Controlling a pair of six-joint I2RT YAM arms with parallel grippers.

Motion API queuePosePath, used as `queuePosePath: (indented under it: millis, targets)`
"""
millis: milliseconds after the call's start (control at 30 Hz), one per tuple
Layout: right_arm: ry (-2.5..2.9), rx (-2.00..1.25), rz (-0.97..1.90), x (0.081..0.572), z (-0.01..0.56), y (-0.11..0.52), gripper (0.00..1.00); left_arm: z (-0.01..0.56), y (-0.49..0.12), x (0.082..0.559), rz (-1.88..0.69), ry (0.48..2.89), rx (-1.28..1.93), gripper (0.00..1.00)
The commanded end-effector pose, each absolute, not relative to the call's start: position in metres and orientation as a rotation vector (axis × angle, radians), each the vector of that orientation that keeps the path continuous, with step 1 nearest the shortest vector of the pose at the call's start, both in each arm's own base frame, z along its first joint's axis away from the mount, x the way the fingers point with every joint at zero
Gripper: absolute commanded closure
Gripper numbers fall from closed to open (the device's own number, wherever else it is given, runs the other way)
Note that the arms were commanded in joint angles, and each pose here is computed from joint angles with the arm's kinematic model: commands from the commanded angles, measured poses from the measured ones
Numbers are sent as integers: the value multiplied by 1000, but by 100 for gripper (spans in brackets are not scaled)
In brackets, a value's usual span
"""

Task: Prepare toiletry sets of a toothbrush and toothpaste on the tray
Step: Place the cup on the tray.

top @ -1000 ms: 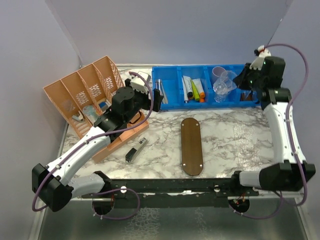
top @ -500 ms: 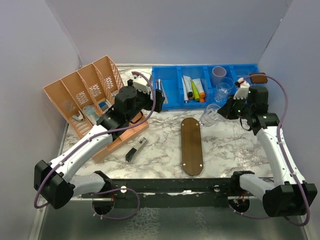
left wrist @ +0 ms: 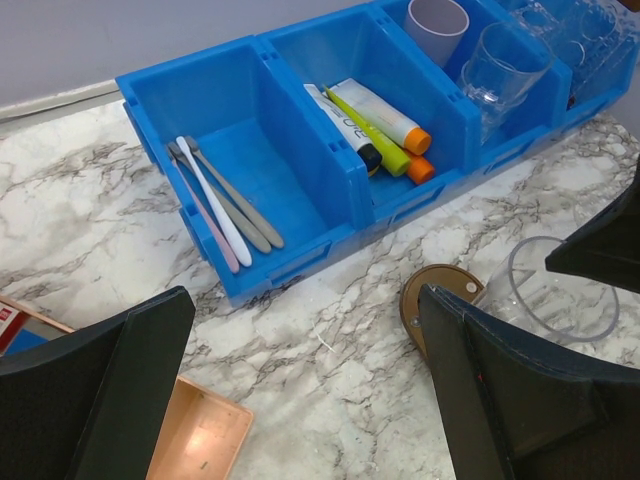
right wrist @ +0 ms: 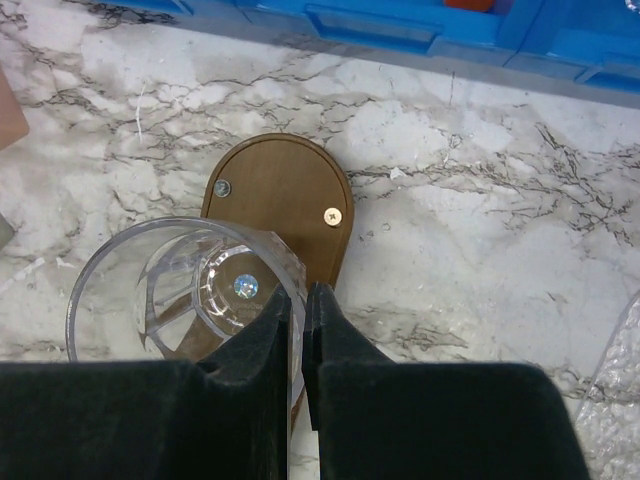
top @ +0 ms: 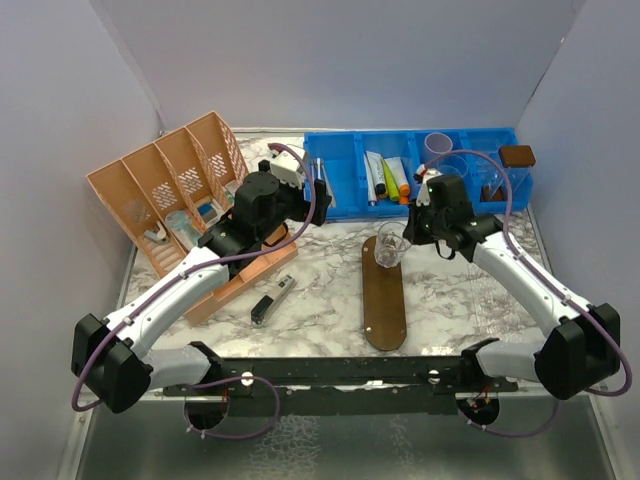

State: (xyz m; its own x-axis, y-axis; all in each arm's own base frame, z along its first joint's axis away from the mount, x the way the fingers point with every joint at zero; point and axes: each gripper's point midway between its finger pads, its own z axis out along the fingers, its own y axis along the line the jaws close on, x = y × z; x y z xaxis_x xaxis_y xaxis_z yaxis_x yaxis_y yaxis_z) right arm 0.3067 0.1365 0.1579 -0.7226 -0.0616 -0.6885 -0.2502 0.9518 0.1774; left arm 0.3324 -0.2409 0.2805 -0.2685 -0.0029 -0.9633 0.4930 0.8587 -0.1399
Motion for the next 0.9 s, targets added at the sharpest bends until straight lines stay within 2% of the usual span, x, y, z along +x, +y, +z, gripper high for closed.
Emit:
queuePosePath:
  millis: [0,467,867]
  targets:
    - [2262,-169,268,333,167,146,99,288,-247,331,-528,1779,382,1]
    - [2285,-181,210,346,135,155,98,286,-248,332,-527,1784,383,1]
    - [2319,-211,217,343,119,164,88,283,-249,332,-526,1792,386,1]
